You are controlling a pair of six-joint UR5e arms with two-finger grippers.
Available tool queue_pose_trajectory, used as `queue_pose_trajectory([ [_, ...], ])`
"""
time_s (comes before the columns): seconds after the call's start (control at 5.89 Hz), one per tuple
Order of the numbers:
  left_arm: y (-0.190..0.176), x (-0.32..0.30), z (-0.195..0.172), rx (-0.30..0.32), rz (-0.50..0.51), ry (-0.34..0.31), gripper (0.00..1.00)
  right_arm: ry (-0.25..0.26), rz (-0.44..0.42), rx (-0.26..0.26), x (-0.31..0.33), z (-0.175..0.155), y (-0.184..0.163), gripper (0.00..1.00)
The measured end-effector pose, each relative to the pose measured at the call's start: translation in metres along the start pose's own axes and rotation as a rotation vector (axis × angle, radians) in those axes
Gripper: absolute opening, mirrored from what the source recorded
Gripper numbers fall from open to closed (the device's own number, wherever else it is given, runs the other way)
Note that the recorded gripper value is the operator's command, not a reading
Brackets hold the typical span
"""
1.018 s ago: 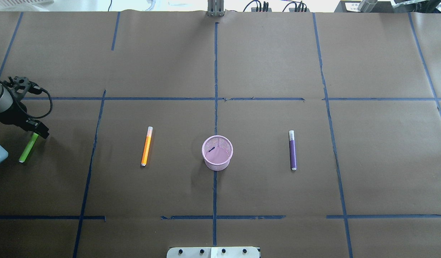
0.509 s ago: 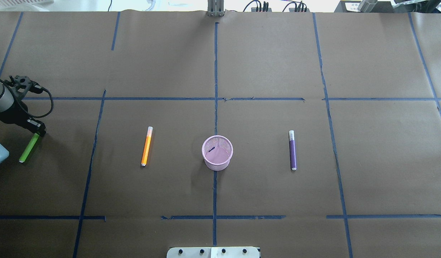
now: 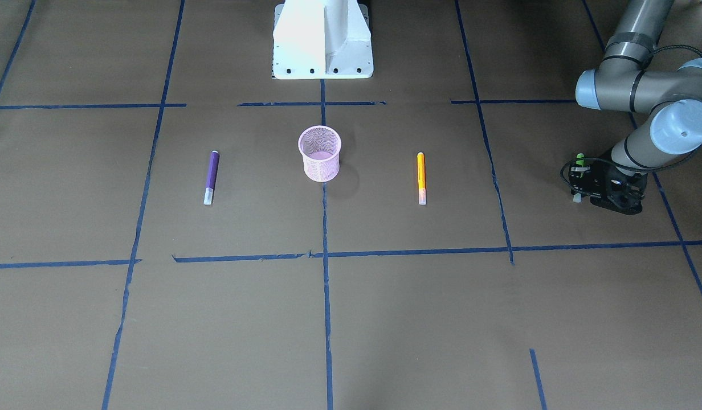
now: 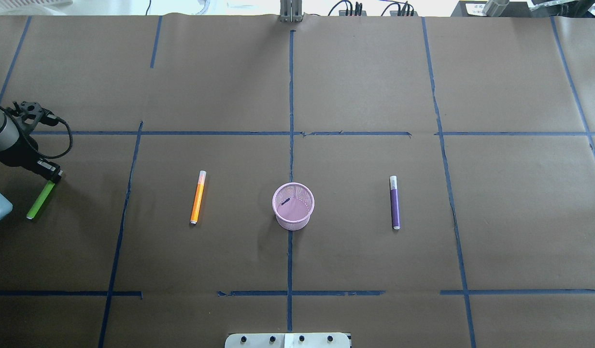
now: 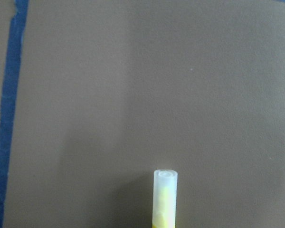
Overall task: Collect pens into pen holder
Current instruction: 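Lift the green marker with the left gripper and drop it into the pink holder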
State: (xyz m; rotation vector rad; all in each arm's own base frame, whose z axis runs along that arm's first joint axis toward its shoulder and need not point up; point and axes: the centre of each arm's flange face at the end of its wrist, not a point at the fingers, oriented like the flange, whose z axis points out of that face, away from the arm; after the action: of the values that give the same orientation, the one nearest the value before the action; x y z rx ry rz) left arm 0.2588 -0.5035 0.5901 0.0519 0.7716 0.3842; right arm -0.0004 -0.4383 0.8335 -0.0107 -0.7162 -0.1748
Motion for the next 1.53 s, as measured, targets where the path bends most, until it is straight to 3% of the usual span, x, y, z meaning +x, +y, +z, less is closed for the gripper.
queue_pose_trajectory([
  [0.34, -0.006, 0.007, -0.024, 0.039, 0.014, 0.012, 0.00, 0.000, -0.001, 0.001, 0.000, 0.000, 0.000, 1.00],
  [0.68, -0.034, 0.039, -0.095, 0.162, 0.059, 0.028, 0.00, 0.000, -0.002, 0.002, -0.001, -0.001, -0.001, 1.00],
  [1.19, -0.122, 0.172, -0.228, 0.343, 0.132, 0.093, 0.00, 0.001, -0.002, 0.002, -0.001, -0.001, -0.001, 1.00],
  [1.53, -0.144, 0.276, -0.258, 0.444, 0.113, 0.189, 0.00, 0.000, -0.004, 0.004, -0.001, -0.001, -0.001, 1.00],
])
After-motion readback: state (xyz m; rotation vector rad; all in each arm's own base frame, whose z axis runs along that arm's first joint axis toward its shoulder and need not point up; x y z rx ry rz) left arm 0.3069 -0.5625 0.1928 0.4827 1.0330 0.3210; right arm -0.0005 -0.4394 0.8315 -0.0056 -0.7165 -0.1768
